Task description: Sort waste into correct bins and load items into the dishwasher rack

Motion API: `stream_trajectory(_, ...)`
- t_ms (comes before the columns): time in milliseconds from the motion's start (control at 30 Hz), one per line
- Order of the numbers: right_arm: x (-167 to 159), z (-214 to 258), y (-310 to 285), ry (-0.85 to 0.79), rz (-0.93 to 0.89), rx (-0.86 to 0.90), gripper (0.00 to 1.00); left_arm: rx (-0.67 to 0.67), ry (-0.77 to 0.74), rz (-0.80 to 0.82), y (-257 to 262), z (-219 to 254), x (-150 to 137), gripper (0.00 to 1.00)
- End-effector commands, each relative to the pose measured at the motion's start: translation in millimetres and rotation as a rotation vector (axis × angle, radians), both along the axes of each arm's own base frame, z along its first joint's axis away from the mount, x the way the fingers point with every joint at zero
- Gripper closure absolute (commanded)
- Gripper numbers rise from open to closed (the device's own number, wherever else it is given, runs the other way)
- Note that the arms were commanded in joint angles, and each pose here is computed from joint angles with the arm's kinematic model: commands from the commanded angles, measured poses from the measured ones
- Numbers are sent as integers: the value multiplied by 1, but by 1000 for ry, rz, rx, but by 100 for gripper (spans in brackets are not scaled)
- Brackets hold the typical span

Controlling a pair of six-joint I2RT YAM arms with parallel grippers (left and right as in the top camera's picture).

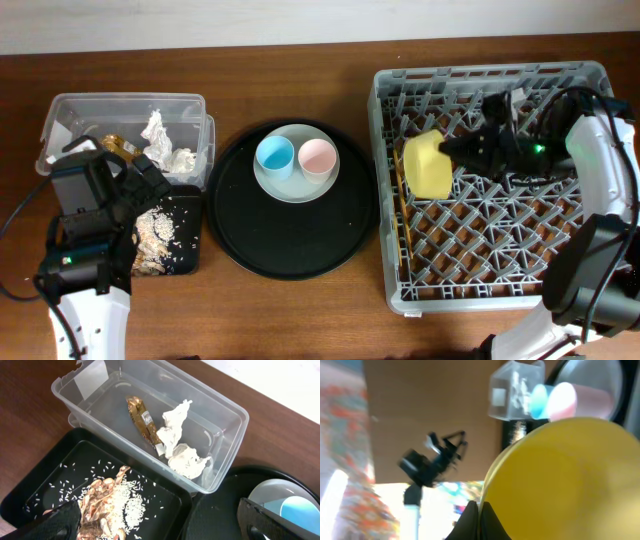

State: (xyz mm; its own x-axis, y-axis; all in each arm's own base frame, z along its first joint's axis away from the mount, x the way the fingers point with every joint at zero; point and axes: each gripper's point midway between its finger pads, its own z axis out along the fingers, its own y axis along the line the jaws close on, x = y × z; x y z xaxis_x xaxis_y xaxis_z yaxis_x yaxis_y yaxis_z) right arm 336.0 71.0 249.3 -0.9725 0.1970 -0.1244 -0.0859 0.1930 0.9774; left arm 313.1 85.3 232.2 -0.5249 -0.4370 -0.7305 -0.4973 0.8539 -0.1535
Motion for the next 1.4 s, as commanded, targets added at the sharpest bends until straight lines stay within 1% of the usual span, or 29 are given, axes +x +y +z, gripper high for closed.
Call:
stream_trajectory(0,-20,-25,0,-35,73,-103,96,-4,-15,16,2,5,0,1)
stream_trajectory(67,-27,-36,-4,-7,70,-100,96,-4,-15,16,2,5,0,1)
stream_trajectory(167,-39,-56,-26,60,-5,-74,96,-4,-15,16,2,5,0,1)
stream_trajectory(300,-54,-73,-43,82,-73,-40,96,-4,-15,16,2,5,0,1)
stream_trajectory(400,-52,-71,-42,81,-88,-21,96,-3,-15,15,2,5,0,1)
stream_trajectory(433,-55,-74,-42,84,-76,-35,96,-4,-15,16,2,5,0,1)
stream_trajectory(500,-60,-84,-44,75,-34,-94,92,-4,-15,16,2,5,0,1)
stream_trajectory(533,-59,-89,-45,55,-23,-122,90,-4,-15,16,2,5,0,1)
stream_trajectory(567,-58,-90,-46,43,-27,-125,82,-4,-15,16,2,5,0,1)
stream_trajectory(600,-56,-90,-46,39,-32,-122,78,-4,-15,16,2,5,0,1)
stream_trajectory(633,-55,-89,-47,33,-39,-117,66,-4,-15,16,2,5,0,1)
stream_trajectory(667,-53,-88,-47,27,-49,-111,60,-4,-15,16,2,5,0,1)
stream_trajectory(733,-50,-86,-51,39,-77,-97,50,-3,-15,15,2,5,0,1)
stream_trajectory(767,-46,-83,-59,56,-115,-85,42,-3,-15,15,2,5,0,1)
stream_trajectory(800,-44,-81,-65,64,-138,-86,37,-4,-15,16,2,5,0,1)
stream_trajectory(833,-42,-78,-74,61,-160,-93,30,-4,-15,16,2,5,0,1)
stream_trajectory(867,-38,-71,-90,52,-205,-103,16,-3,-15,15,2,5,0,1)
stream_trajectory(900,-34,-64,-104,55,-248,-107,7,-4,-15,16,2,5,0,1)
stream_trajectory(933,-30,-57,-115,52,-278,-115,2,-4,-15,16,2,5,0,1)
stream_trajectory(1000,-26,-46,-123,38,-289,-137,2,-3,-15,15,2,5,0,1)
stream_trajectory(1100,-20,-29,-119,-7,-238,-214,2,-4,-15,16,2,5,0,1)
stream_trajectory(1200,-14,-9,-119,-26,-233,-278,2,-4,-15,16,2,5,0,1)
stream_trajectory(1233,-11,2,-122,-14,-234,-369,2,-4,-15,16,2,5,0,1)
stream_trajectory(1300,-8,6,-131,53,-265,-520,2,-4,-15,16,2,5,0,1)
stream_trajectory(1333,-7,6,-139,107,-307,-647,2,-4,-15,16,2,5,0,1)
stream_trajectory(1367,-11,9,-147,167,-374,-872,2,-4,-15,16,2,5,0,1)
